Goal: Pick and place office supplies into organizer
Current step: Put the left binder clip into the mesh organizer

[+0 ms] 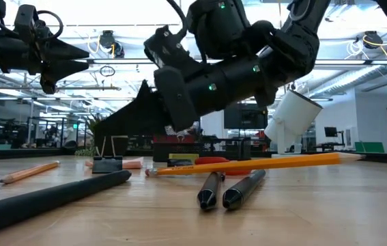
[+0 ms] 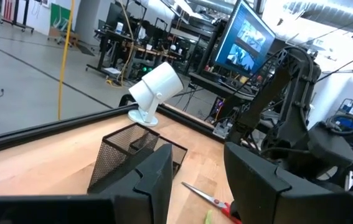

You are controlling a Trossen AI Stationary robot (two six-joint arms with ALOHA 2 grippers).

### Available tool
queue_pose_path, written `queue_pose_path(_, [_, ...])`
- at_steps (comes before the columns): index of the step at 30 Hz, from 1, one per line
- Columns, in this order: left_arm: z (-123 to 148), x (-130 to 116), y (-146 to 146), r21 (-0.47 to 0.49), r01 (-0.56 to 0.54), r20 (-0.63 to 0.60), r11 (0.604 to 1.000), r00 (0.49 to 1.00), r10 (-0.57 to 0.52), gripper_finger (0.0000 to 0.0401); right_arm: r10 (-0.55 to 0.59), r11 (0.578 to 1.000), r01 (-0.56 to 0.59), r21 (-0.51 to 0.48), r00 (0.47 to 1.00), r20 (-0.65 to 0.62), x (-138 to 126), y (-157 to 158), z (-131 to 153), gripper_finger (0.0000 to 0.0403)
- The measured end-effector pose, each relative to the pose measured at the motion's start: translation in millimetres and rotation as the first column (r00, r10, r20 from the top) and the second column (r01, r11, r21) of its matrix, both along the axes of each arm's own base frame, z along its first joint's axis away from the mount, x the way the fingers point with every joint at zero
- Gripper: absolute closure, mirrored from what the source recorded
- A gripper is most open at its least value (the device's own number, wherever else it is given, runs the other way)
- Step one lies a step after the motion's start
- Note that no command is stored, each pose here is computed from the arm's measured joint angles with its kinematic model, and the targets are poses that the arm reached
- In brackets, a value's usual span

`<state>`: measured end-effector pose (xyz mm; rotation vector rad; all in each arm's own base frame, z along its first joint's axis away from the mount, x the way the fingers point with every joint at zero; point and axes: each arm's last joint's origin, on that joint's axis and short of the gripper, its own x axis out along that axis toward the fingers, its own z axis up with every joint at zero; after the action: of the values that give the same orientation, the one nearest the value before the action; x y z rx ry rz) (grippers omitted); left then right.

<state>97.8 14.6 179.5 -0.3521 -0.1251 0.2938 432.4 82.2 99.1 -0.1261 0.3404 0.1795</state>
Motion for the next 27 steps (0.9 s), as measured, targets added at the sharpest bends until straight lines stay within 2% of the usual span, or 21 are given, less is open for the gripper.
queue_pose_path(3, [-1,0,0,0.0,-0.002,-0.006,1.0,1.0,0.002,0.0254,-0.007,1.0,0.008,0.019,1.0,-0.022,-1,0,-3,0.0213])
queue_pose_path(19, [0,0,0,-0.002,-0.002,-0.004,1.0,1.0,0.002,0.0254,0.01,1.0,-0.009,0.012,0.999,-0.035,0,-5,-4,0.0392])
queue_pose_path(27, [0,0,0,-0.003,-0.002,-0.003,1.0,1.0,0.002,0.0254,-0.003,1.0,0.003,0.002,0.999,-0.034,1,-11,-4,0.0386])
